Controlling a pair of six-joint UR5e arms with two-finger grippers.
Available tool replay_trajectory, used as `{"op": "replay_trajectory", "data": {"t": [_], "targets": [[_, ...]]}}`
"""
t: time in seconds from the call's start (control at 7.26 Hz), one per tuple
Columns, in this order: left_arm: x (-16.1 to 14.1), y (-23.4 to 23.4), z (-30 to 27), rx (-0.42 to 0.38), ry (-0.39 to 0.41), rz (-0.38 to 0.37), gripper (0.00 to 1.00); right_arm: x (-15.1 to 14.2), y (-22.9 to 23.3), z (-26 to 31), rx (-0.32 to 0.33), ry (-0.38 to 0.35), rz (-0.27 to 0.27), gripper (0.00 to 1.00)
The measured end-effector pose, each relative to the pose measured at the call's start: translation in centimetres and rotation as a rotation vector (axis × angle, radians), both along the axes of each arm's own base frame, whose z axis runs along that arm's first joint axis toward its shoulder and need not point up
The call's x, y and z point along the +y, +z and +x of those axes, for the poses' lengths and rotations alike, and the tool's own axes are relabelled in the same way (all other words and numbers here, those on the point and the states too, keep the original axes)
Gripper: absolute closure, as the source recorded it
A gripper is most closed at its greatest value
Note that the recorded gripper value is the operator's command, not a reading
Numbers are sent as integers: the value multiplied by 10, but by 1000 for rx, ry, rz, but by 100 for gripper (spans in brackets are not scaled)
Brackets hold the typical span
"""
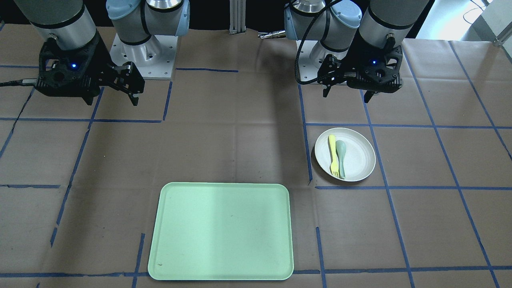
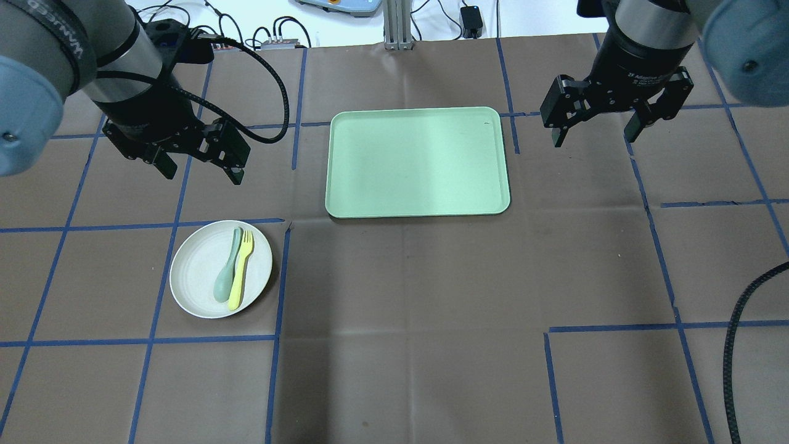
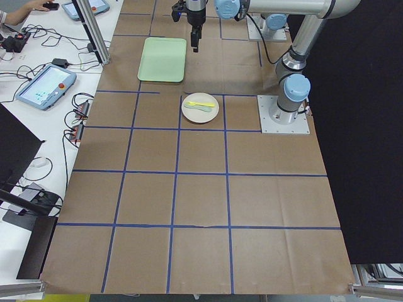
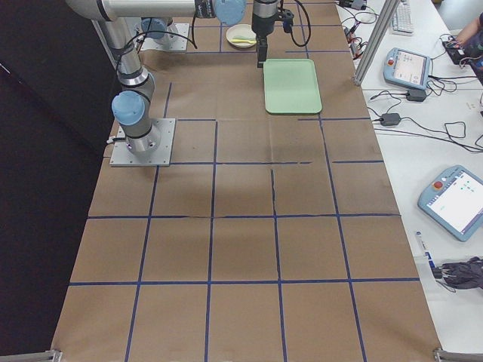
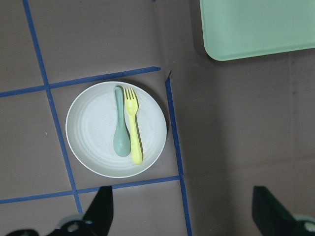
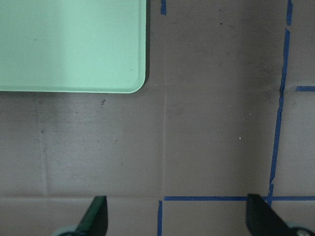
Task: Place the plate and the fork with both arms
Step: 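Move the left gripper down toward the rim of the white plate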
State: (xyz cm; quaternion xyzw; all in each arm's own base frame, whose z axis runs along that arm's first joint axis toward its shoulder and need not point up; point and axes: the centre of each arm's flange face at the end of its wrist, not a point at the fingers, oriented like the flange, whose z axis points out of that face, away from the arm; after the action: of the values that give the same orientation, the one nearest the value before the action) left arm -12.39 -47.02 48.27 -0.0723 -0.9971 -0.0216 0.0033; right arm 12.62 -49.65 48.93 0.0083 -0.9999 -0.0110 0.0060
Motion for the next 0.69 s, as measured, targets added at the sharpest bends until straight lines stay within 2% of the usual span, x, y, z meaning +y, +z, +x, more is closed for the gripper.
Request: {"op": "replay_trajectory", "data": {"t": [0.28, 0.69], "targets": [[2, 0, 13, -3, -16, -2, 0, 0, 0, 0, 0, 0, 0, 0], [-6, -26, 42, -4, 40, 54, 0, 1, 0, 0, 0, 0, 1, 0]]}}
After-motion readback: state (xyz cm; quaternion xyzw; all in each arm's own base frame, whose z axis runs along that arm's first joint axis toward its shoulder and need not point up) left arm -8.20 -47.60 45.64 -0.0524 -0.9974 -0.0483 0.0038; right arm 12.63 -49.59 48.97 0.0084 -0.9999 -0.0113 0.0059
